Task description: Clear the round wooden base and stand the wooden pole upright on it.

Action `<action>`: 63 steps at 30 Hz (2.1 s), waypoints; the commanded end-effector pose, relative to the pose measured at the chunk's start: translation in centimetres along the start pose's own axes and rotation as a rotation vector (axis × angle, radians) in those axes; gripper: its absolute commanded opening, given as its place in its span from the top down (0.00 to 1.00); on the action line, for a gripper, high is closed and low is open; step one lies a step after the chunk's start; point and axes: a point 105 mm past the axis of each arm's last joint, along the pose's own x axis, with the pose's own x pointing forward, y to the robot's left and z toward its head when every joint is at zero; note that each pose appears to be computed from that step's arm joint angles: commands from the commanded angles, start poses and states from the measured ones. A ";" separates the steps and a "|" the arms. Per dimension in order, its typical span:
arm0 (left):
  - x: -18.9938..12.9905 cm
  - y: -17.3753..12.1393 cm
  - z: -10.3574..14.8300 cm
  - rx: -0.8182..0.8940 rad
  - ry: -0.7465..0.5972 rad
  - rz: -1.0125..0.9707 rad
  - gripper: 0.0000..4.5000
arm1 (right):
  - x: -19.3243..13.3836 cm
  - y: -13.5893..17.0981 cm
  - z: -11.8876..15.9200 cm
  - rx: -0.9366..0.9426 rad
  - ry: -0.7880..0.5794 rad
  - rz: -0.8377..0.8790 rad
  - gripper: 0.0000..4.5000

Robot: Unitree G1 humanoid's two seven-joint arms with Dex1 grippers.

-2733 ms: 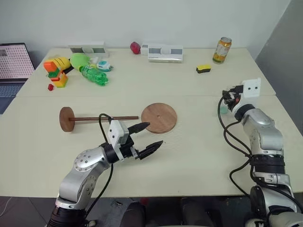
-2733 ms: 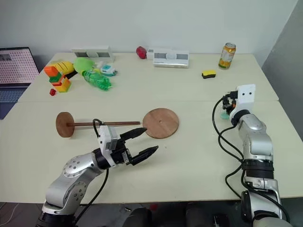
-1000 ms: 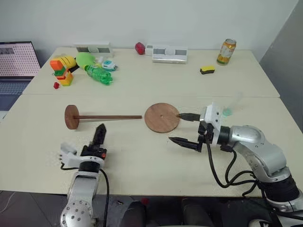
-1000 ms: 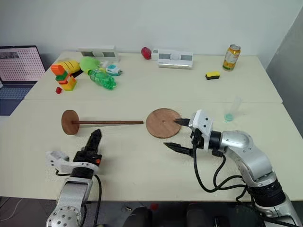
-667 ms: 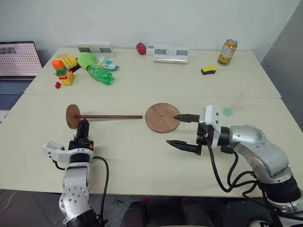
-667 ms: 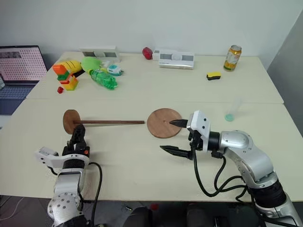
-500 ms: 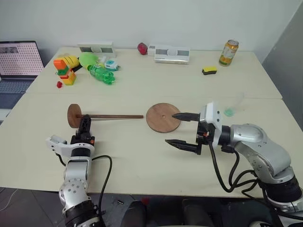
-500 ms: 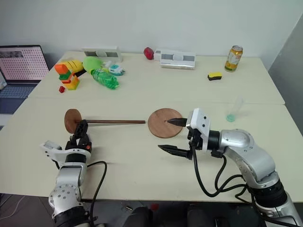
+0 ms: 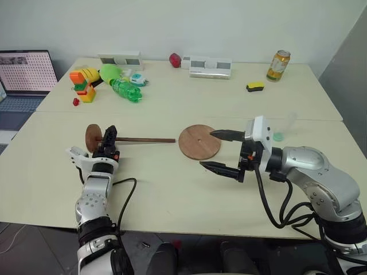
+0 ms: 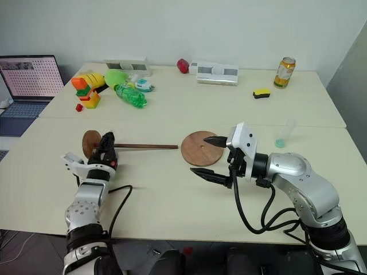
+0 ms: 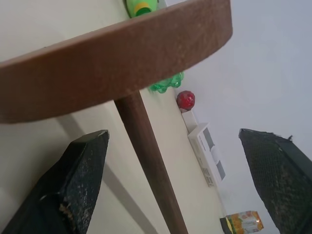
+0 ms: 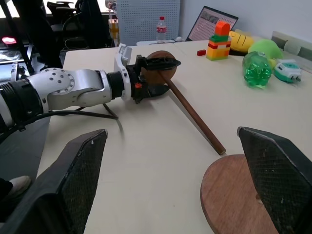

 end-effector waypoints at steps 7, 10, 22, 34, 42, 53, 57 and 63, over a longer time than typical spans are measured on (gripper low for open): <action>-0.4 1.0 -1.4 -0.028 0.055 0.015 0.26 | -0.2 -0.3 1.6 -0.035 -0.047 -0.013 0.00; -0.4 0.9 -1.2 -0.032 0.047 0.016 0.41 | -0.2 -0.4 1.7 -0.034 -0.050 -0.014 0.00; -0.4 1.0 -0.7 -0.058 0.008 0.027 0.92 | 0.0 -0.5 2.0 -0.039 -0.062 -0.026 0.00; 1.5 -10.0 2.0 0.345 0.140 -0.285 0.93 | 0.0 -1.4 2.6 -0.034 -0.122 -0.131 0.00; 2.9 -19.2 -3.5 0.662 0.426 -0.700 0.93 | -1.2 -1.3 0.6 -0.004 -0.101 -0.289 0.00; 3.5 -22.1 -11.6 0.982 0.643 -1.122 0.93 | -2.5 -1.2 -0.9 0.005 -0.053 -0.482 0.00; 3.6 -22.0 -12.4 1.005 0.632 -1.182 0.93 | -2.6 -1.1 -1.0 0.011 -0.056 -0.518 0.00; 3.8 -21.4 -12.7 1.035 0.634 -1.202 0.93 | -2.9 -0.9 -1.0 0.020 -0.057 -0.554 0.00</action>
